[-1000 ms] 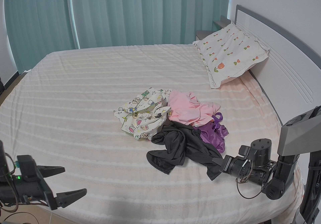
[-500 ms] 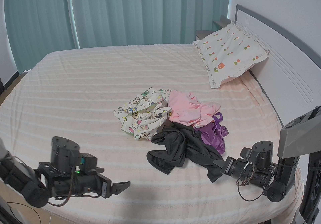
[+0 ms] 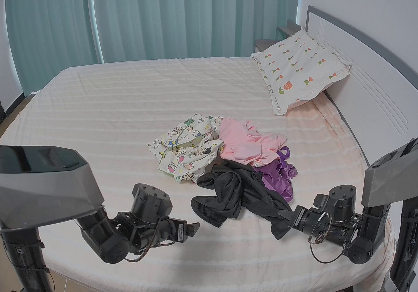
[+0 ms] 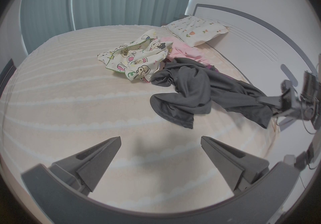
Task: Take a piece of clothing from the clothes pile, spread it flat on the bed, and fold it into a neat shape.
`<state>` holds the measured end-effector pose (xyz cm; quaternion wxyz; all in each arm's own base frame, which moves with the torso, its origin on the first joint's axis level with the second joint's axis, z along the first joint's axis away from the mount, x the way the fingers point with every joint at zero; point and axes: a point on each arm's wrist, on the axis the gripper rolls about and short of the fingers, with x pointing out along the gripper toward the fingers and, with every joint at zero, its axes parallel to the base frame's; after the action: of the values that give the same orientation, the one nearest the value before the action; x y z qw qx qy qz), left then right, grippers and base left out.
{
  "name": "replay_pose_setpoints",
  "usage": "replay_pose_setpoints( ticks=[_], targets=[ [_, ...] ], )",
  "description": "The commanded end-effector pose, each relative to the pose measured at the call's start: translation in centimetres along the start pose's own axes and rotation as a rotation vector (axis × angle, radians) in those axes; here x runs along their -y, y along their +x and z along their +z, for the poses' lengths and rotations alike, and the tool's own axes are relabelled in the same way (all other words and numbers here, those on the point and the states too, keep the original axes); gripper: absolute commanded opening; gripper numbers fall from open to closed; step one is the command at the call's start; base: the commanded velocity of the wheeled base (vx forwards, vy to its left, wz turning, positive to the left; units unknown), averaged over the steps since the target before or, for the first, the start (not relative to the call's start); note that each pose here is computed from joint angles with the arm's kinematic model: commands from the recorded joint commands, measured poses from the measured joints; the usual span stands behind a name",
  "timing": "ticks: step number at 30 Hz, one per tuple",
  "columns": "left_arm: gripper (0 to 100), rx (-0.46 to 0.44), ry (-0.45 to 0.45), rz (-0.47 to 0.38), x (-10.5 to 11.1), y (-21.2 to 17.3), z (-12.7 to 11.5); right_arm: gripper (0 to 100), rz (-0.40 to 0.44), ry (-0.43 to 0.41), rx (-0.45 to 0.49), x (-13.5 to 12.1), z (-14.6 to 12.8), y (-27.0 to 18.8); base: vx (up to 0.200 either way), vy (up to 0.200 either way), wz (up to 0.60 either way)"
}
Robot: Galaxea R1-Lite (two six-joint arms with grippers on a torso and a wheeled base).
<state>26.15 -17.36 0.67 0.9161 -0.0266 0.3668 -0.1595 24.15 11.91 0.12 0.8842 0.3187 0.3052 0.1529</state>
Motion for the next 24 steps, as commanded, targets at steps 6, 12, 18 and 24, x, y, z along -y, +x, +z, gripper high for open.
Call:
replay_pose_setpoints(
  ticks=[6, 12, 18, 24],
  targets=[
    [100, 0.022, -0.050, 0.036, 2.1, 5.9, -0.3, 0, 0.014, -0.005, 0.005, -0.3, -0.1, 0.0, 0.000, 0.000, 0.00],
    [100, 0.097, -0.064, 0.088, 2.8, 10.0, 0.4, 0, 0.004, -0.008, 0.023, -0.4, 0.0, 0.0, 0.000, 0.000, 0.00],
    [100, 0.155, -0.086, 0.081, 3.2, 11.9, 1.8, 0, 0.002, -0.008, 0.021, -0.3, -0.1, 0.1, 0.000, 0.000, 0.00],
    [100, 0.171, -0.090, 0.025, 3.5, 12.6, 2.7, 0, 0.002, -0.008, 0.021, -0.4, -0.1, 0.1, 0.000, 0.000, 0.00]
  ],
)
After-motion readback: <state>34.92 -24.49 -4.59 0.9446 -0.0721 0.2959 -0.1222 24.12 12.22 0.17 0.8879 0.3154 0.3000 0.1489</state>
